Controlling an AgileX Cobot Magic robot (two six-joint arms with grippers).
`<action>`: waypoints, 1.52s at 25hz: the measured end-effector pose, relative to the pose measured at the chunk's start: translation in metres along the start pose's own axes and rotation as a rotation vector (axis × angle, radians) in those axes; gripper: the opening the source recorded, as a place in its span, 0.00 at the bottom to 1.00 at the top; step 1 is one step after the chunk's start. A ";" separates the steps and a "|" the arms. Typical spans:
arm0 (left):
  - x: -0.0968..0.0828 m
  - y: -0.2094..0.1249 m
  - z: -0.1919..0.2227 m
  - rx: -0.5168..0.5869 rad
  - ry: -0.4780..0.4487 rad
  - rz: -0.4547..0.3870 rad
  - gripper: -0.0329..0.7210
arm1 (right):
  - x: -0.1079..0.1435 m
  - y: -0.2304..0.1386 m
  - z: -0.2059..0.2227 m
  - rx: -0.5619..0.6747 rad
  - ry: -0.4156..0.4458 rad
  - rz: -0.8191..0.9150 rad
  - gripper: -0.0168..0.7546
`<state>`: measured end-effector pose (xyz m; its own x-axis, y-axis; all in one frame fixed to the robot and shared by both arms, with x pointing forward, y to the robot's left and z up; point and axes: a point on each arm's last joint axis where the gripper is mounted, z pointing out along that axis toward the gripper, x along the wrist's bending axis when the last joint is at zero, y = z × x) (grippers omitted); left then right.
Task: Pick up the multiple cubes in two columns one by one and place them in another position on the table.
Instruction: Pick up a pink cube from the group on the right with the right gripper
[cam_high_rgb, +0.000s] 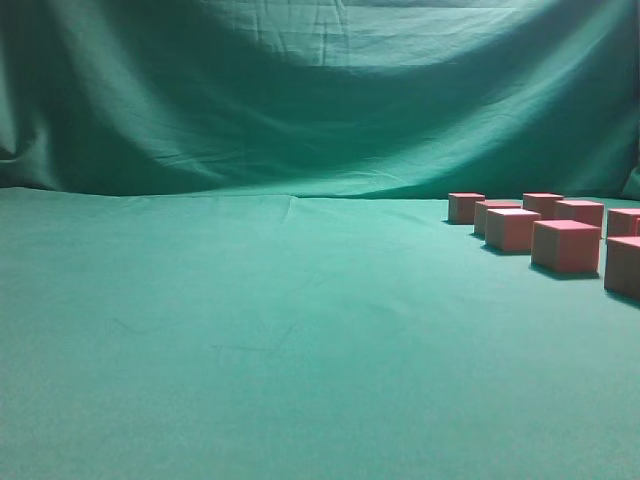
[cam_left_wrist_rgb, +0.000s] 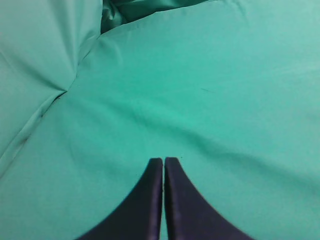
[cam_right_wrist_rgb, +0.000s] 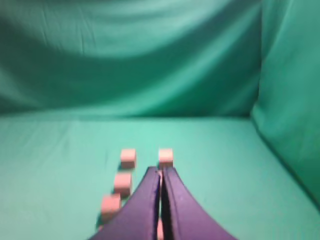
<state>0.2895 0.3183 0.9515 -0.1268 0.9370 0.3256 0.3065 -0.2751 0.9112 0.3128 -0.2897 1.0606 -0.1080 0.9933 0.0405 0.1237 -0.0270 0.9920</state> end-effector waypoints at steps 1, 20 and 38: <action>0.000 0.000 0.000 0.000 0.000 0.000 0.04 | 0.000 0.004 0.007 0.072 0.003 -0.001 0.02; 0.000 0.000 0.000 0.000 0.000 0.000 0.04 | 0.051 0.001 0.117 1.016 0.258 -0.182 0.02; 0.000 0.000 0.000 0.000 0.000 0.000 0.04 | 0.066 -0.069 0.191 1.098 0.219 -0.207 0.60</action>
<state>0.2895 0.3183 0.9515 -0.1268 0.9370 0.3256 0.3065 -0.2751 0.9112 0.4856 -0.2007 0.9723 -0.3836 0.9234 0.0154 0.8686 0.3550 0.3456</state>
